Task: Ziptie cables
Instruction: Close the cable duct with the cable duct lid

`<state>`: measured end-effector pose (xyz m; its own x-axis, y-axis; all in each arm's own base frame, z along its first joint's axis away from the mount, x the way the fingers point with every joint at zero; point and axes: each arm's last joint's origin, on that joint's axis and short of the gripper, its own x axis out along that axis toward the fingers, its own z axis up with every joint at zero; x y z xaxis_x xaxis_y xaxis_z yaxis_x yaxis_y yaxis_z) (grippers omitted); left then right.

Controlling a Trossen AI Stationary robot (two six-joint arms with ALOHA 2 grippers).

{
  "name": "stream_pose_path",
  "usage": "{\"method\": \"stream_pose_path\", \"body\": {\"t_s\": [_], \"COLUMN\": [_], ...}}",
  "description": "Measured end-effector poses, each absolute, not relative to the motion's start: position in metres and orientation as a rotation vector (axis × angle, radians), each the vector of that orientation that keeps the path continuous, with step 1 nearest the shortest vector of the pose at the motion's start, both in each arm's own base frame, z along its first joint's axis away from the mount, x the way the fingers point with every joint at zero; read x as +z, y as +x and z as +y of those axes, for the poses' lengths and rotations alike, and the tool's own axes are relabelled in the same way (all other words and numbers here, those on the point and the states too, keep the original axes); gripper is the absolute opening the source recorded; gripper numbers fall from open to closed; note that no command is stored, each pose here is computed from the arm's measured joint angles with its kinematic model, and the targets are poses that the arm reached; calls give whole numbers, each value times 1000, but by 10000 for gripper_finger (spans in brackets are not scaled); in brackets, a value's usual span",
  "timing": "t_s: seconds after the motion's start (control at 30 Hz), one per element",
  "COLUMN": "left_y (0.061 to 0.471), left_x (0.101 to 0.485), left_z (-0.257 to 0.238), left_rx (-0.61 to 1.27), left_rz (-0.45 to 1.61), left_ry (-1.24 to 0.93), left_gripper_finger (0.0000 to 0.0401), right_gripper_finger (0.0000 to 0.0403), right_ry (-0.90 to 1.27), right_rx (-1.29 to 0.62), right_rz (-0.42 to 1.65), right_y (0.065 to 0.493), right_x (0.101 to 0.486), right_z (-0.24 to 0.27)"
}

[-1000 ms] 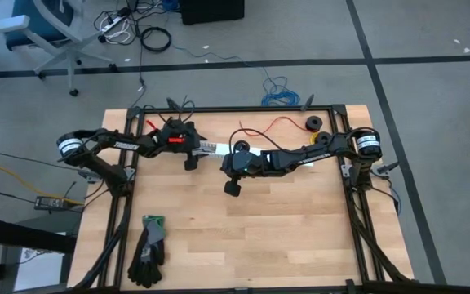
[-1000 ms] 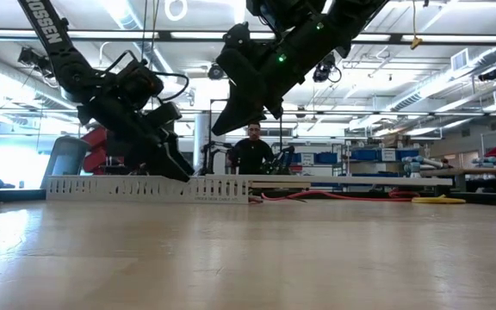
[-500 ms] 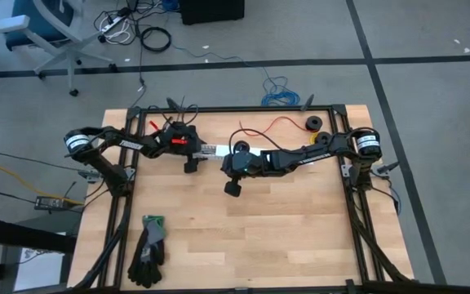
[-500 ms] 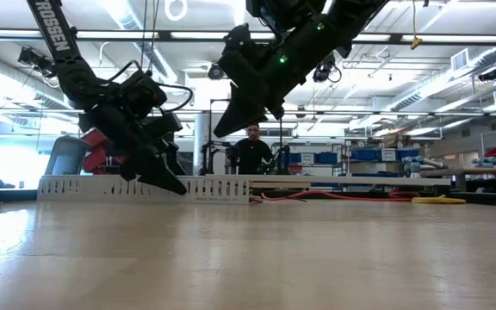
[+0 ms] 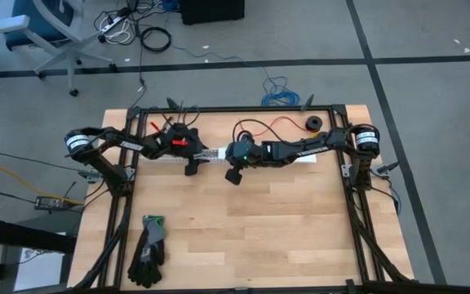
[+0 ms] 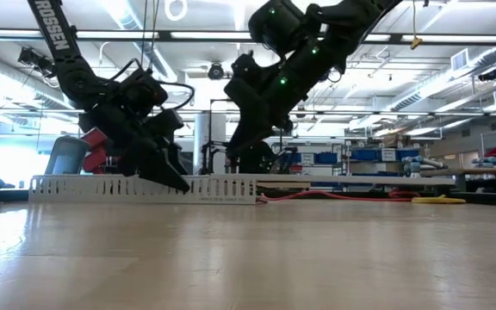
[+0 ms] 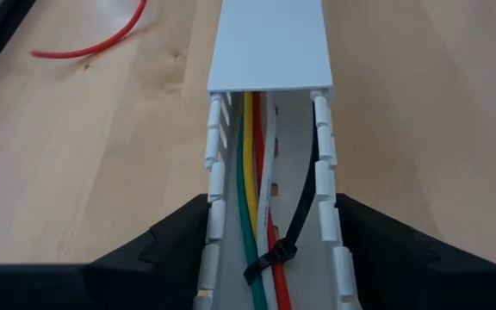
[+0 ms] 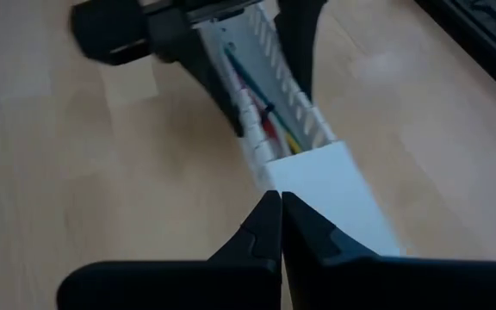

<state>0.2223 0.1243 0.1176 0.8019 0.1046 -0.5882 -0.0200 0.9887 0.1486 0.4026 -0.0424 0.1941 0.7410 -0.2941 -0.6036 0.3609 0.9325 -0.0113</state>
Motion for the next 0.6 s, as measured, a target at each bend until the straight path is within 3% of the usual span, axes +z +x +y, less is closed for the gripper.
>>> {"method": "stream_pose_path", "body": {"t_s": [0.23, 0.37, 0.6], "left_y": [226, 227, 228], "left_x": [118, 119, 119], "left_z": [118, 116, 116], "left_rx": [45, 43, 47], "left_rz": [624, 621, 616], "left_ry": [144, 149, 136], "left_gripper_finger": [241, 241, 241], "right_gripper_finger": [0, 0, 0], "right_ry": [244, 246, 85], "right_rx": [-291, -232, -218], "right_rz": [712, 645, 494], "right_y": [412, 436, 449], "right_x": [158, 141, 159], "right_z": [-66, -74, -62]}}
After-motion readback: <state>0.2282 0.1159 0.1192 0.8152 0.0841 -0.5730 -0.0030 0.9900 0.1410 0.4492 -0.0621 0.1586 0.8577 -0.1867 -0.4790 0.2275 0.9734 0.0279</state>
